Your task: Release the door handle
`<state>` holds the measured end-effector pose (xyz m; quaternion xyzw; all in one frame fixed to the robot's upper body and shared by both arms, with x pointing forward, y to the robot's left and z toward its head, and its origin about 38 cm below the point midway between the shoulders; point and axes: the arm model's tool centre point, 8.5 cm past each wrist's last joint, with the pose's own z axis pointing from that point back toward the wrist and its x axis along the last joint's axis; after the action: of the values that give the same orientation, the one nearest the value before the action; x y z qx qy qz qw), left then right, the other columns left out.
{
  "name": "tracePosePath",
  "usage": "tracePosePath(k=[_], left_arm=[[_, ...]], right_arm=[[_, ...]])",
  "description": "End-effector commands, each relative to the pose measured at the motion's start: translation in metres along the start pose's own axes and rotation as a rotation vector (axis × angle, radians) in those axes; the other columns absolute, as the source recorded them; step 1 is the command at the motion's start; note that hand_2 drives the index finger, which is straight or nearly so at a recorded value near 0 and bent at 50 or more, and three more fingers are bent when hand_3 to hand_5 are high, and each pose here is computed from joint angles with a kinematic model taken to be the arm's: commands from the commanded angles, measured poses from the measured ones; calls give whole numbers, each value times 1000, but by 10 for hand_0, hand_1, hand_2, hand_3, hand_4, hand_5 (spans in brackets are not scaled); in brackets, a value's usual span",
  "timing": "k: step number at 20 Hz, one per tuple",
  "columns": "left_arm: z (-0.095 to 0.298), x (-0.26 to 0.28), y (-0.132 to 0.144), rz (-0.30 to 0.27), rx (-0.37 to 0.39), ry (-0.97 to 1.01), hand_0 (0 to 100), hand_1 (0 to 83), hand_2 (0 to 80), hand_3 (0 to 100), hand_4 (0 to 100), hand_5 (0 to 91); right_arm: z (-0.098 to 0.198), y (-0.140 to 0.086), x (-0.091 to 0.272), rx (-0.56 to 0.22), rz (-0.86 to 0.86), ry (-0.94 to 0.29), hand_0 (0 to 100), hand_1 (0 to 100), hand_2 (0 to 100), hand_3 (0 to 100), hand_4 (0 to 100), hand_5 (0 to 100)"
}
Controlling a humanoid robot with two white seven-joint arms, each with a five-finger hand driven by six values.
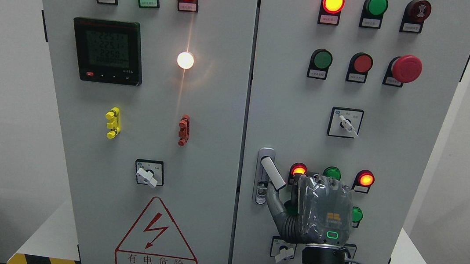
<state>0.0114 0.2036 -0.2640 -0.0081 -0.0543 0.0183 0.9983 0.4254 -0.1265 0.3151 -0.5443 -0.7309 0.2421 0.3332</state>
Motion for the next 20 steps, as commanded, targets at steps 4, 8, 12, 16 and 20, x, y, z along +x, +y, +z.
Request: tracePosePath(k=[4,8,12,16,20], left_arm=[[0,8,1,-4,3,1,120,556,0,0,0,0],[0,8,1,-4,3,1,120,556,0,0,0,0],[0,8,1,-4,3,1,120,556,0,0,0,0],[0,8,1,-2,3,1,120,556,0,0,0,0],[0,8,1,-2,3,2,120,556,0,0,0,0]], right_arm=[[0,-1,0,-2,-4,-1,500,410,969,1000,965,1000],[0,0,0,-1,-2,0,502,409,968,1000,965,1000],[0,-1,0,-2,-2,1,501,408,967,1000,965,1000],[0,-1,0,-4,-4,1,501,407,967,1000,965,1000],[0,-1,0,-5,-4,-1,500,404,967,1000,964,1000]])
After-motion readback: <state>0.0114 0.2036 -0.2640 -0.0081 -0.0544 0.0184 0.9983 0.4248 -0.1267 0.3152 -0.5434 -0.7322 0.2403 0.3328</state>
